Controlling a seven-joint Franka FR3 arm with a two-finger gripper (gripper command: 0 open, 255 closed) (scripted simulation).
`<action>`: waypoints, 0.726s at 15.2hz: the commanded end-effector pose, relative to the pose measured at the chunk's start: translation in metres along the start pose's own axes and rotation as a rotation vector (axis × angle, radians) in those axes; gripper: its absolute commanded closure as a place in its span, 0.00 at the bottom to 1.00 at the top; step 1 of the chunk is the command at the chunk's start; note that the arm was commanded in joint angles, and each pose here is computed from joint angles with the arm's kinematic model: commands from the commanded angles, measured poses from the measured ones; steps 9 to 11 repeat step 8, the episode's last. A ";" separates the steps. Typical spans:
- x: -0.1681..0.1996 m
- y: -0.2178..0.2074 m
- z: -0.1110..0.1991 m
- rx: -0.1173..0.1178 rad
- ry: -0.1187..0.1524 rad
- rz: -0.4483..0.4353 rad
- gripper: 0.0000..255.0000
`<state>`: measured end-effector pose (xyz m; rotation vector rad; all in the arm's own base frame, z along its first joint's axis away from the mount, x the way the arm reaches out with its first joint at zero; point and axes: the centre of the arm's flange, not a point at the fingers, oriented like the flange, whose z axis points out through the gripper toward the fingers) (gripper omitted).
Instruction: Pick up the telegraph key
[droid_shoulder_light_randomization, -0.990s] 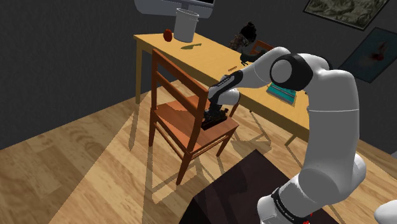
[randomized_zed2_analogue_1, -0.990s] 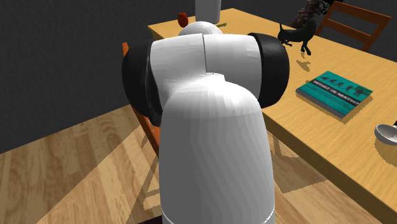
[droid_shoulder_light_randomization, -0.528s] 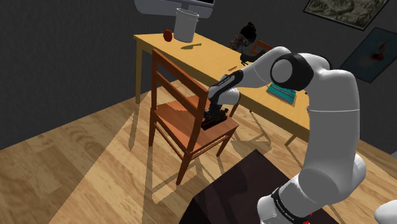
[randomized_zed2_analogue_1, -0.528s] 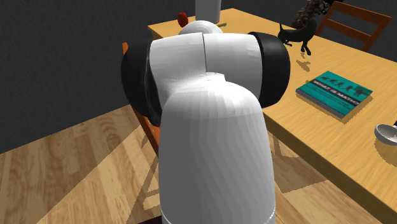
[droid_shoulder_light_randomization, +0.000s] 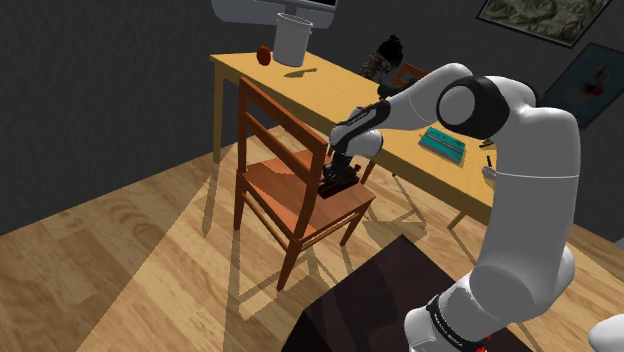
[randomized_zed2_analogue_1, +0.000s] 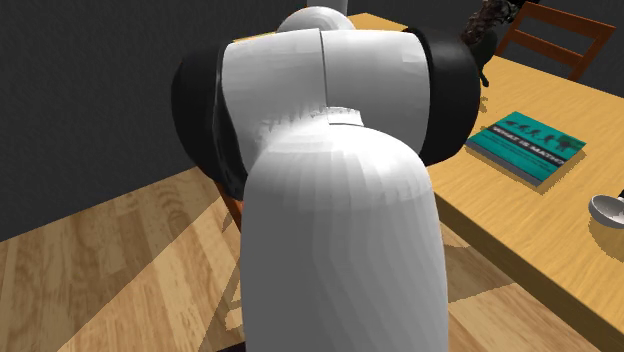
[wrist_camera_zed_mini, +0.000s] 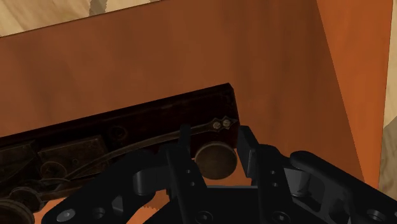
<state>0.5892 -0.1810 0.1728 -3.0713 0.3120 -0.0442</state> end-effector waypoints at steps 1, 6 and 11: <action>-0.001 0.000 -0.011 0.000 0.001 0.000 1.00; 0.000 -0.002 -0.037 0.000 0.001 0.000 1.00; 0.000 -0.002 -0.038 0.000 0.001 0.000 1.00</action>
